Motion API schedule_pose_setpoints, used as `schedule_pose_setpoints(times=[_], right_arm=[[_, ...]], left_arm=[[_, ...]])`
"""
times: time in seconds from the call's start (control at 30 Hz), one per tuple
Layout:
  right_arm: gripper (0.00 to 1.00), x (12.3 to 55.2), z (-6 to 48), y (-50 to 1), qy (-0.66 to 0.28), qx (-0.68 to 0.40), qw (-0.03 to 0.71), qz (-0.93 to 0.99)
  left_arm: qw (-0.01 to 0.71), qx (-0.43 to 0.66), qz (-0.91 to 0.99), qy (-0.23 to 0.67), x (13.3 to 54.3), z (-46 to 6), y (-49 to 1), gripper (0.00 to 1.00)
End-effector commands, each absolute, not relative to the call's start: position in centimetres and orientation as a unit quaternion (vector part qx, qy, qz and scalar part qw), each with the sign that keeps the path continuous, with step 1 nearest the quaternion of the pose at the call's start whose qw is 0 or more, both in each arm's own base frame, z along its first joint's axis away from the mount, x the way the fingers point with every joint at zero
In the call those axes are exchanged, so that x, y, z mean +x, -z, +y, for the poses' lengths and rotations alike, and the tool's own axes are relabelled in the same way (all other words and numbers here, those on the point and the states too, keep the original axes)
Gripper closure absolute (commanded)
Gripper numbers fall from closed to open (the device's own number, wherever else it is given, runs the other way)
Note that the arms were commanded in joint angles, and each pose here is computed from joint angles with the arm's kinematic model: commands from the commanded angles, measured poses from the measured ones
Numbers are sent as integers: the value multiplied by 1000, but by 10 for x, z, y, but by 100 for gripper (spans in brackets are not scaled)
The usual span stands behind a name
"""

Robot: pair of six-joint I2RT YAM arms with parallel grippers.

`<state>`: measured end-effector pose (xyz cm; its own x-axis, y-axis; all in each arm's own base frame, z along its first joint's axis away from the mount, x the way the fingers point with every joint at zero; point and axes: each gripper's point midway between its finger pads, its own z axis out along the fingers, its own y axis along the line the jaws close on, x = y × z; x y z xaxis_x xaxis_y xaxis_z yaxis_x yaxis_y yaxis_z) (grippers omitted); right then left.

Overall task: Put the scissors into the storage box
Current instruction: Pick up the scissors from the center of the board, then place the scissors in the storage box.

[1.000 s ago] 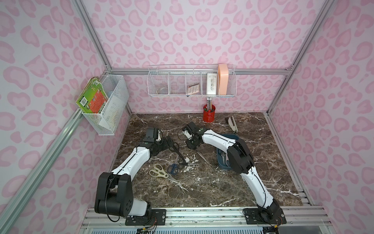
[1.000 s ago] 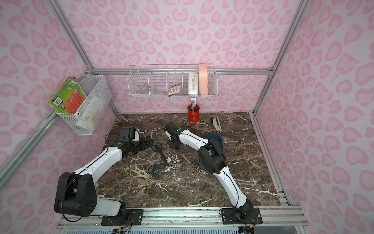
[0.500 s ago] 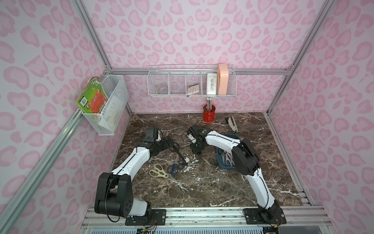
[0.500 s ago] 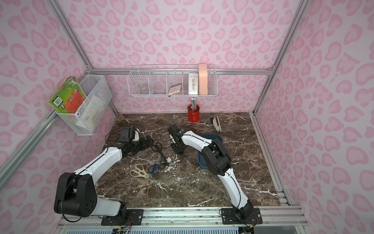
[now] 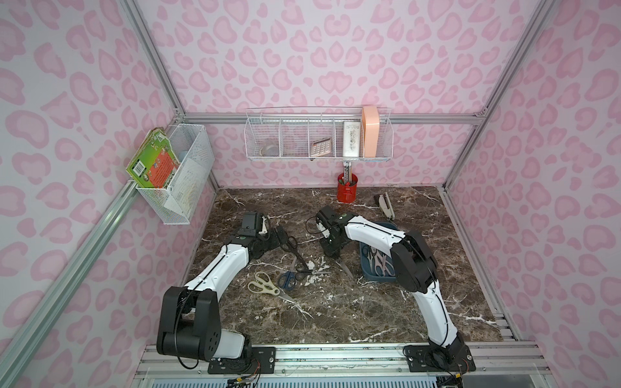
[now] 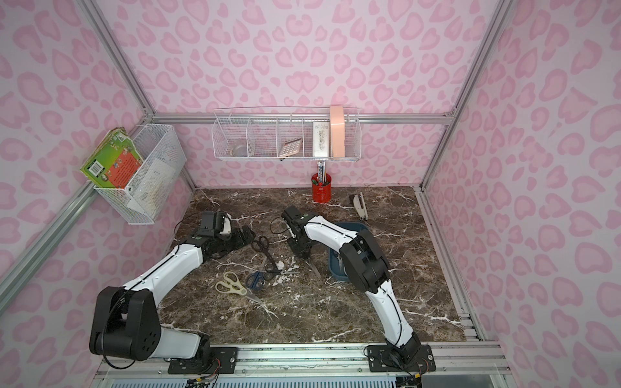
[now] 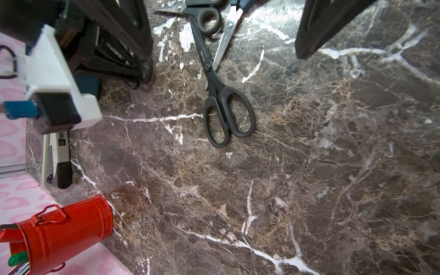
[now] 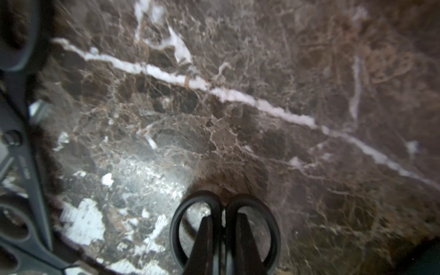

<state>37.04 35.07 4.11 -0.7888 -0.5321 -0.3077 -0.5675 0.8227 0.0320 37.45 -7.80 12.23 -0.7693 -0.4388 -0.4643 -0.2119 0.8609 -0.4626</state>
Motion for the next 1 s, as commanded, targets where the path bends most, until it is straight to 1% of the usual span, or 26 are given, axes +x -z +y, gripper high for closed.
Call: schedule_pose_setpoints(times=[0.0,0.17,0.3,0.4,0.67,0.83,0.97], right_arm=[[100,374,348,-59,-63,-279,156,945],[100,384,343,-83,-69,-264,184,944],[100,394,339,-111,-90,-243,217,941],[100,401,326,-132,-99,-223,237,940],[100,412,253,-163,-82,-156,276,945],[100,414,203,-159,-64,-112,289,949],[100,412,174,-145,-65,-79,288,952]], left_arm=[[299,-173,917,197,376,-78,-128,1],[300,-174,917,197,376,-78,-128,1],[297,-173,918,196,376,-78,-126,1],[294,-173,919,197,376,-79,-124,1],[288,-173,921,199,377,-80,-120,1],[284,-173,921,202,377,-81,-117,2],[279,-175,922,203,376,-82,-114,1]])
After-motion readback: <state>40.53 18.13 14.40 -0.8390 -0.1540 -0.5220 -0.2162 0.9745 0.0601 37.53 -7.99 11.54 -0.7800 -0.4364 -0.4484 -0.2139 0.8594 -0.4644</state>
